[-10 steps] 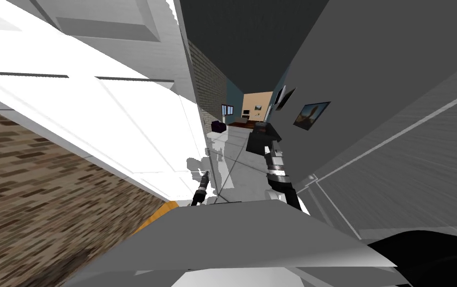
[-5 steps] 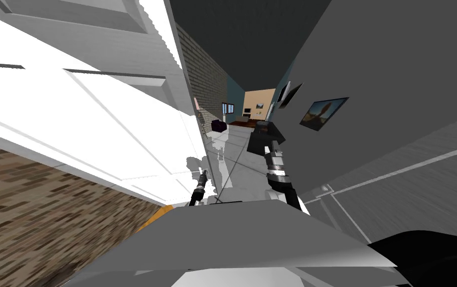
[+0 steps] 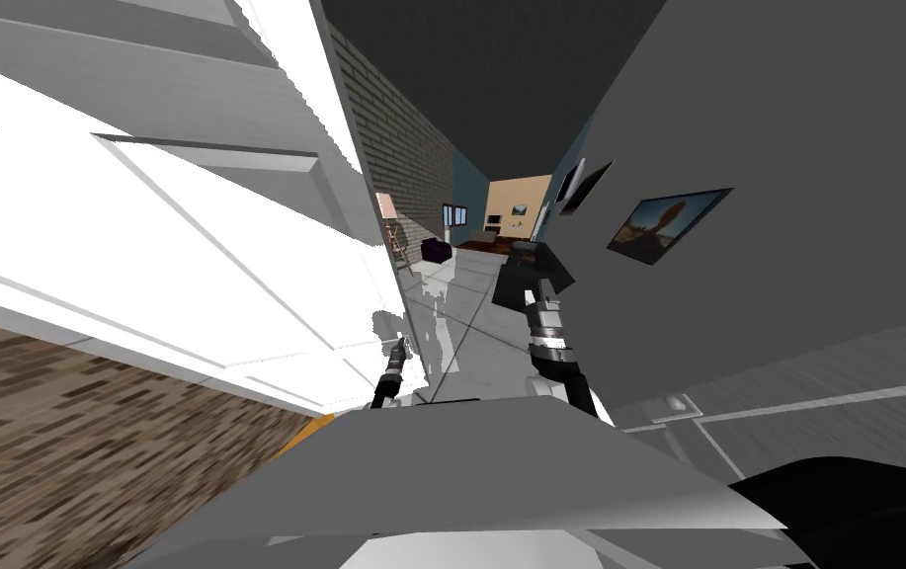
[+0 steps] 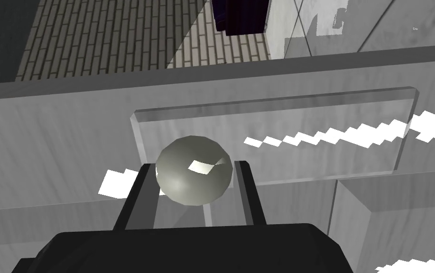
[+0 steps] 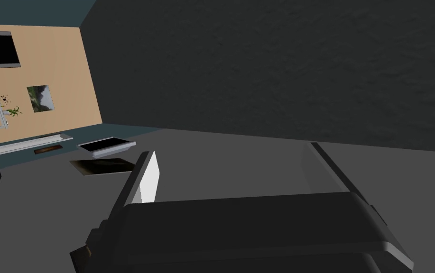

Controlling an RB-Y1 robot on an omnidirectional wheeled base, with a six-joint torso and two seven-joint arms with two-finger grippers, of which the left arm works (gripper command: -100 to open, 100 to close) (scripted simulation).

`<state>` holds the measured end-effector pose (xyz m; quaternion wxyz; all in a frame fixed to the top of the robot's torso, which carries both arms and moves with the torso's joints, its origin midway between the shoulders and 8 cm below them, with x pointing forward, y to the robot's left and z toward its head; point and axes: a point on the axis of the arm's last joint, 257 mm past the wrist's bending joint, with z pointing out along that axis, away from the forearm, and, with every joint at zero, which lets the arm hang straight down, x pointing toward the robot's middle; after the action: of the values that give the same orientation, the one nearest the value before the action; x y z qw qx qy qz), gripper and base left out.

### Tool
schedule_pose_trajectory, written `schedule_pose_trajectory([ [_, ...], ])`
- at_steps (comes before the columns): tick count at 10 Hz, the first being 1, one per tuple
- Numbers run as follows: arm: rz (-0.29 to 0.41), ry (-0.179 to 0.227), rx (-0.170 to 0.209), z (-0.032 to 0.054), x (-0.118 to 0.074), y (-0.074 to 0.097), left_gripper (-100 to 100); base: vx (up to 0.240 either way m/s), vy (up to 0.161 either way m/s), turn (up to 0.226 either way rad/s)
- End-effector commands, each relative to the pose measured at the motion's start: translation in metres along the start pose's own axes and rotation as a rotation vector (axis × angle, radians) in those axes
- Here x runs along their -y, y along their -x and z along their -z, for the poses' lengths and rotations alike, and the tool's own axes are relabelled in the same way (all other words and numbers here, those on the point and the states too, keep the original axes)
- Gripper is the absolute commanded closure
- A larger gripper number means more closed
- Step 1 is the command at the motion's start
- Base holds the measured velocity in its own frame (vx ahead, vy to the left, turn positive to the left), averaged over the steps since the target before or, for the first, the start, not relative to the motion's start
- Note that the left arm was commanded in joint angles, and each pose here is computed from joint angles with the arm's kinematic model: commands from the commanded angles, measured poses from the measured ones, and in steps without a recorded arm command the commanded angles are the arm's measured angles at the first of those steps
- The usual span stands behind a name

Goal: Push the door open

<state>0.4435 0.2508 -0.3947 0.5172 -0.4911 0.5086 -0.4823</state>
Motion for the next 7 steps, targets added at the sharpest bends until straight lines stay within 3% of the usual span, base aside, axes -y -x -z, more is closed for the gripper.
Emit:
schedule_pose_trajectory([
  [1, -0.014, -0.005, 0.040, -0.0027, 0.003, 0.023, 100, 0.131, -0.075, 0.038],
  [6, -0.014, -0.005, 0.084, -0.0045, 0.003, 0.042, 100, 0.121, -0.048, 0.048],
  [7, -0.011, -0.004, 0.110, -0.0052, 0.003, 0.052, 100, 0.127, -0.045, 0.078],
])
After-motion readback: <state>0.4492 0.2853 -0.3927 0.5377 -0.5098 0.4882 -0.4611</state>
